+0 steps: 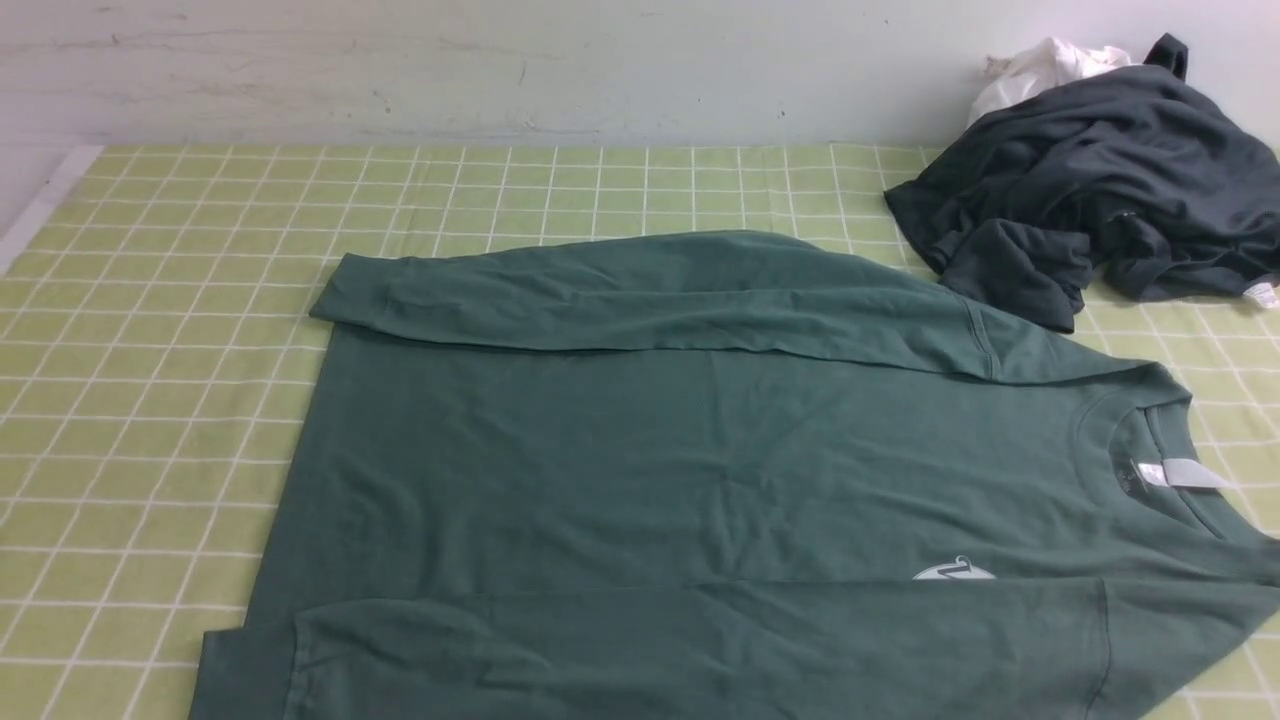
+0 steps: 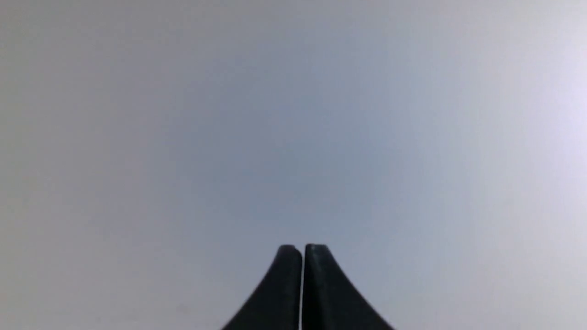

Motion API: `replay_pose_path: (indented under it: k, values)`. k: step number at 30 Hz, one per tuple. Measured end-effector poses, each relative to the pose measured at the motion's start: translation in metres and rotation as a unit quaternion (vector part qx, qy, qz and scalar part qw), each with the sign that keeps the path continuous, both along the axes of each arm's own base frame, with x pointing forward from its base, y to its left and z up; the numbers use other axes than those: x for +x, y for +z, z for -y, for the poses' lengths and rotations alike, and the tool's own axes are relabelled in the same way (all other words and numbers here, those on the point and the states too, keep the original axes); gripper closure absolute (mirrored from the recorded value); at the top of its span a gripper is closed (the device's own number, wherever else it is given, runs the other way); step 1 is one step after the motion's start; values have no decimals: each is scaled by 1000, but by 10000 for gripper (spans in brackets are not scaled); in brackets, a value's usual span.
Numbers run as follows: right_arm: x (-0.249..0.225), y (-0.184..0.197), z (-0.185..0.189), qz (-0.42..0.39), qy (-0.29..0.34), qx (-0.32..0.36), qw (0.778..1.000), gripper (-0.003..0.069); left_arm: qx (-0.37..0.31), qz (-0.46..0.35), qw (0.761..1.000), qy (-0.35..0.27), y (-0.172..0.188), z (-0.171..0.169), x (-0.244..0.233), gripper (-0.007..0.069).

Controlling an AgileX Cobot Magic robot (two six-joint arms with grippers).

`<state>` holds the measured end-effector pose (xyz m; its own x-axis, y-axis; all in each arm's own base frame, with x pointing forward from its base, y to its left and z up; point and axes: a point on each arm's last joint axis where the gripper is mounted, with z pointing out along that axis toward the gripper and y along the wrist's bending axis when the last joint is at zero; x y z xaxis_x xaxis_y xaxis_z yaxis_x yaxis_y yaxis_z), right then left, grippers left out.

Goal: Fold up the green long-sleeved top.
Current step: Use the left arm to clamp the cuff closest to it

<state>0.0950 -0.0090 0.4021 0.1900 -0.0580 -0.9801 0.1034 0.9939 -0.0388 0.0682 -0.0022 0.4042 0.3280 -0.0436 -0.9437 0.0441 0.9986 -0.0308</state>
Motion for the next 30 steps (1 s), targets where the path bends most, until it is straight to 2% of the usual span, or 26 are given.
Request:
replay_pose_path:
  k: [3,5,6,7,8,9,10,12,14,19,22,24,30]
  values:
    - [40,-30,-1,-186,9,42,982,675,-6,-172,985,9,-29,0,45,629]
    - [57,-58,-11,-318,34,49,946,675,-14,-307,952,8,-57,2,68,629]
    - [61,-66,-14,-357,45,40,932,675,-13,-346,938,6,-66,3,74,629]
    - [69,-86,-25,-441,75,26,894,675,-9,-434,901,3,-88,6,87,629]
    - [70,-88,-26,-452,79,14,888,675,-8,-446,895,1,-91,7,88,629]
    - [76,-103,-36,-507,111,0,855,675,-1,-519,855,-4,-111,10,100,629]
    - [80,-112,-44,-535,138,-19,834,675,4,-561,828,-11,-125,12,108,629]
    - [88,-123,-56,-553,174,-37,814,675,0,-611,791,-23,-145,16,122,629]
    - [97,-133,-65,-555,202,-54,805,675,-15,-647,761,-36,-165,21,135,629]
    - [114,-147,-77,-548,234,-62,801,675,-43,-687,725,-32,-193,15,153,590]
    - [115,-152,-82,-559,252,-59,788,675,-64,-708,703,-11,-207,2,160,508]
    - [115,-153,-84,-557,265,-57,785,675,-73,-717,693,-8,-214,-2,162,420]
    - [114,-150,-91,-541,303,-51,783,675,-82,-722,686,-32,-229,2,171,227]
